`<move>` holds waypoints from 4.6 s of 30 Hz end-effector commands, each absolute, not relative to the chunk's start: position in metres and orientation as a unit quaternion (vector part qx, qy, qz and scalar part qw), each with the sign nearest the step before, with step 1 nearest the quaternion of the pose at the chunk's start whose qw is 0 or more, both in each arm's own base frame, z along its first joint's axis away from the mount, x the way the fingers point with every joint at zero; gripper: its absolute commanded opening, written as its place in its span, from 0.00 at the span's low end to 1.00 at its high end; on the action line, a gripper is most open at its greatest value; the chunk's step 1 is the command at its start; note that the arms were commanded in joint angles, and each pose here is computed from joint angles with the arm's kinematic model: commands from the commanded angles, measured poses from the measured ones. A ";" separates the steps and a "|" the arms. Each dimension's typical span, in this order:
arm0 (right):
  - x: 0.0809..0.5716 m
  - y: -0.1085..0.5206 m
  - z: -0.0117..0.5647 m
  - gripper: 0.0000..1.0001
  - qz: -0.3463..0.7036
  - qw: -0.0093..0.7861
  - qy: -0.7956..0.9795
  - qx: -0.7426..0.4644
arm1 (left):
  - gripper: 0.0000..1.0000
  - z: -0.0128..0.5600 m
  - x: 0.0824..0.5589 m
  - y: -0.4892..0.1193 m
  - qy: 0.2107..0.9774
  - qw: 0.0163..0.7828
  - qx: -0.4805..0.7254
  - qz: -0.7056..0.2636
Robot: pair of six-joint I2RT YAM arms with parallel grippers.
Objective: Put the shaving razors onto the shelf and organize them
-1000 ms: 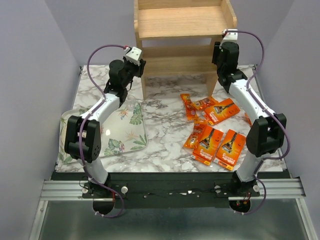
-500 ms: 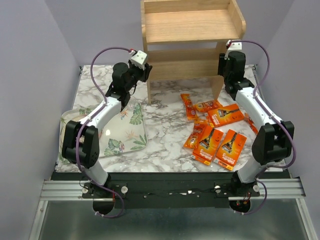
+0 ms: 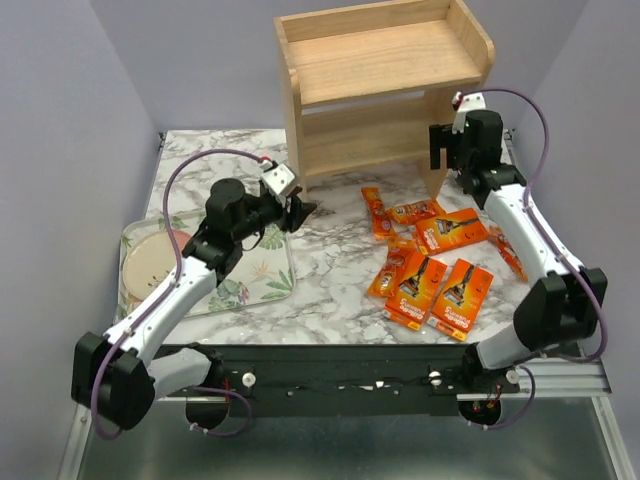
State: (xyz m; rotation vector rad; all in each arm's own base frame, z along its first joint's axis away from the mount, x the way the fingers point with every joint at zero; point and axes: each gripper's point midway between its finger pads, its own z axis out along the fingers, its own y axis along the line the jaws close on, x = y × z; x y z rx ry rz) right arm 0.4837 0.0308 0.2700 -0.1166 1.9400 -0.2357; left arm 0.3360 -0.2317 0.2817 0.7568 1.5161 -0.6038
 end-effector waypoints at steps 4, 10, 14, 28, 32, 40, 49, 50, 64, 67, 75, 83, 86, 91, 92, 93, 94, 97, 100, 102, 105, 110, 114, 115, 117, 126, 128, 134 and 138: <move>0.377 0.036 0.235 1.00 -0.057 0.473 0.871 -0.121 | 0.64 0.213 0.273 -0.223 0.725 0.521 0.305 -0.331; 0.320 0.034 0.235 1.00 -0.032 0.448 0.877 -0.169 | 0.63 0.188 0.254 -0.253 0.735 0.459 0.279 -0.413; 0.285 0.017 0.217 1.00 -0.009 0.399 0.903 -0.158 | 0.57 0.163 0.206 -0.305 0.721 0.365 0.319 -0.495; 0.239 0.001 0.200 1.00 0.035 0.376 0.925 -0.050 | 0.45 0.077 0.166 -0.415 0.751 0.160 0.190 -0.612; 0.230 0.013 0.212 1.00 0.072 0.371 0.926 -0.021 | 0.45 0.052 0.163 -0.429 0.775 0.135 0.146 -0.600; 0.227 0.030 0.223 1.00 0.125 0.375 0.918 0.004 | 0.34 0.013 0.160 -0.426 0.814 0.093 0.080 -0.568; 0.181 0.096 0.173 1.00 0.322 0.213 0.917 0.099 | 0.01 0.103 0.169 -0.433 0.737 0.074 0.105 -0.664; 0.176 0.099 0.166 1.00 0.333 0.192 0.916 0.114 | 0.00 0.113 0.179 -0.430 0.734 0.077 0.093 -0.669; 0.175 0.132 0.127 1.00 0.460 0.108 0.857 0.208 | 0.00 0.151 0.212 -0.443 0.701 0.065 0.004 -0.710; 0.186 0.136 0.136 0.98 0.498 0.102 0.831 0.225 | 0.00 0.143 0.210 -0.441 0.707 0.063 -0.004 -0.704; 0.189 0.122 0.121 0.91 0.478 0.104 0.827 0.278 | 0.00 0.150 0.199 -0.443 0.701 0.062 0.007 -0.710; 0.197 0.108 0.111 0.68 0.459 0.119 0.826 0.305 | 0.04 0.138 0.188 -0.445 0.721 0.046 0.008 -0.691; 0.198 0.106 0.113 0.57 0.458 0.129 0.826 0.302 | 0.06 0.130 0.183 -0.444 0.731 0.042 0.011 -0.680; 0.195 0.102 0.120 0.31 0.435 0.157 0.841 0.281 | 0.29 0.132 0.170 -0.440 0.727 0.055 0.077 -0.680; 0.191 0.101 0.119 0.30 0.430 0.156 0.845 0.277 | 0.37 0.133 0.166 -0.438 0.725 0.060 0.097 -0.680; 0.191 0.099 0.122 0.25 0.423 0.171 0.848 0.269 | 0.45 0.140 0.164 -0.434 0.713 0.087 0.138 -0.681; 0.191 0.099 0.124 0.23 0.421 0.179 0.850 0.263 | 0.46 0.138 0.159 -0.427 0.711 0.093 0.162 -0.678; 0.188 0.096 0.128 0.14 0.408 0.204 0.856 0.243 | 0.49 0.132 0.153 -0.400 0.718 0.100 0.207 -0.657; 0.187 0.096 0.135 0.11 0.407 0.220 0.858 0.223 | 0.59 0.127 0.152 -0.370 0.732 0.084 0.231 -0.636; 0.185 0.099 0.153 0.11 0.414 0.236 0.859 0.189 | 0.98 0.134 0.147 -0.350 0.737 0.057 0.234 -0.631; 0.184 0.108 0.197 0.11 0.447 0.278 0.844 0.107 | 0.99 0.147 0.153 -0.321 0.748 0.085 0.262 -0.604; 0.190 0.119 0.257 0.13 0.499 0.317 0.806 0.011 | 0.99 0.171 0.146 -0.297 0.727 0.155 0.383 -0.549; 0.210 0.121 0.292 0.15 0.549 0.303 0.779 -0.016 | 0.99 0.186 0.158 -0.296 0.711 0.207 0.424 -0.522; 0.226 0.117 0.301 0.15 0.549 0.304 0.778 -0.021 | 0.99 0.191 0.164 -0.297 0.696 0.231 0.447 -0.512; 0.248 0.111 0.305 0.15 0.549 0.297 0.781 -0.010 | 0.99 0.190 0.181 -0.299 0.698 0.263 0.460 -0.481; 0.385 0.077 0.325 0.15 0.549 0.292 0.782 0.034 | 0.99 0.226 0.243 -0.330 0.671 0.366 0.459 -0.453; 0.402 0.073 0.320 0.15 0.554 0.280 0.783 0.045 | 0.99 0.234 0.261 -0.337 0.673 0.385 0.458 -0.434; 0.443 0.072 0.301 0.13 0.555 0.260 0.788 0.063 | 0.98 0.245 0.294 -0.368 0.666 0.389 0.470 -0.429; 0.454 0.073 0.286 0.14 0.561 0.242 0.787 0.083 | 0.97 0.239 0.298 -0.385 0.663 0.376 0.473 -0.443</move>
